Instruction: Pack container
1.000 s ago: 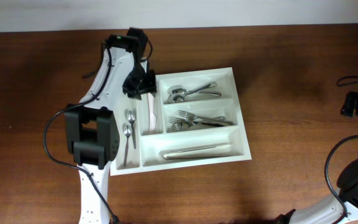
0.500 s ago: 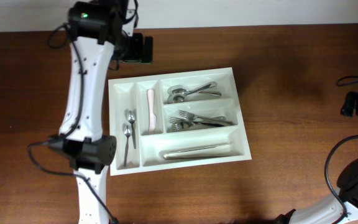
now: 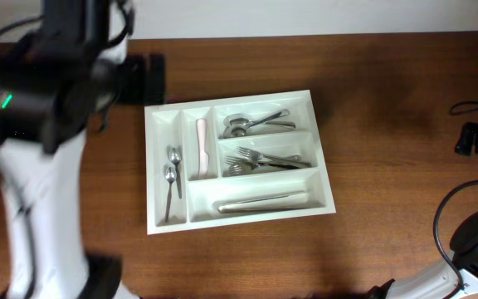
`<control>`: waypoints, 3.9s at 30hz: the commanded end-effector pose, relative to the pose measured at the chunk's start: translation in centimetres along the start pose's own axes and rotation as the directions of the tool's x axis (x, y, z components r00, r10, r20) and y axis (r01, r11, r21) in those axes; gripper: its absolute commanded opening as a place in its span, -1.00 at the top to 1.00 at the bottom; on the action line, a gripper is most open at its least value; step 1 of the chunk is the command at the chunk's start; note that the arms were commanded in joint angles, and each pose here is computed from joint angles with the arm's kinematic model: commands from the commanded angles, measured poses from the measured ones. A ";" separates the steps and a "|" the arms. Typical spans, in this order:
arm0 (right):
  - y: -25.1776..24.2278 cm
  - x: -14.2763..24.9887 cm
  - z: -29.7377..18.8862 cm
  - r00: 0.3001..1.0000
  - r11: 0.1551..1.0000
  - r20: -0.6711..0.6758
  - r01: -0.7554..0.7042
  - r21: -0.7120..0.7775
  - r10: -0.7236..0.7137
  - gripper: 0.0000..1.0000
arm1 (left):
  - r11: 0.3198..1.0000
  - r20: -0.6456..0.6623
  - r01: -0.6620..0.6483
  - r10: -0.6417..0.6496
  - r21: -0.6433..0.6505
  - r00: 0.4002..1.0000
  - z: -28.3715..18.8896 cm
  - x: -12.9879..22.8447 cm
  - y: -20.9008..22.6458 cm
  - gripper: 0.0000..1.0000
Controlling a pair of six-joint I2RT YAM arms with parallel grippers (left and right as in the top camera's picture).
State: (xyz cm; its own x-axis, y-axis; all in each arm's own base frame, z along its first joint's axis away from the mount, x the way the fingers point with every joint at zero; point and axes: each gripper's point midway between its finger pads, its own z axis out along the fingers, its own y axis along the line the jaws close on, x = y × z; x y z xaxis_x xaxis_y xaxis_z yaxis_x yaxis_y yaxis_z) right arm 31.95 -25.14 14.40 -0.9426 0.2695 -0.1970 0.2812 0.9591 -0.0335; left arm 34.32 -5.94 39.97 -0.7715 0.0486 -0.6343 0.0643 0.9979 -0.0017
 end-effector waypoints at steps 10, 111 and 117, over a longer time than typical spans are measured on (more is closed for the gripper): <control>0.0 0.0 0.0 1.000 1.000 0.003 -0.002 -0.004 0.002 -0.97 | 0.983 0.210 0.136 -0.160 0.124 0.965 -7.9 12.3 0.9 -0.98; 0.0 0.0 0.0 1.000 1.000 0.003 -0.002 -0.004 0.002 -0.97 | 0.963 0.699 -0.187 0.270 -0.194 0.663 12.3 23.1 4.3 -0.99; 0.0 0.0 0.0 1.000 1.000 0.003 -0.002 -0.004 0.002 -0.97 | 0.963 0.700 -0.187 0.270 -0.195 0.661 12.3 23.1 4.3 -0.98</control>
State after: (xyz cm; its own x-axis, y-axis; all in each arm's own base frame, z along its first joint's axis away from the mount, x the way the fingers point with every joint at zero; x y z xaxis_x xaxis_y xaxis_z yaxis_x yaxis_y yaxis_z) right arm 31.94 -25.13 14.40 -0.9428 0.2692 -0.1967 0.2809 0.9592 -0.0335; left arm 24.56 -1.41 16.06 -0.0429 0.2650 -0.9633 0.1014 0.9604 0.2596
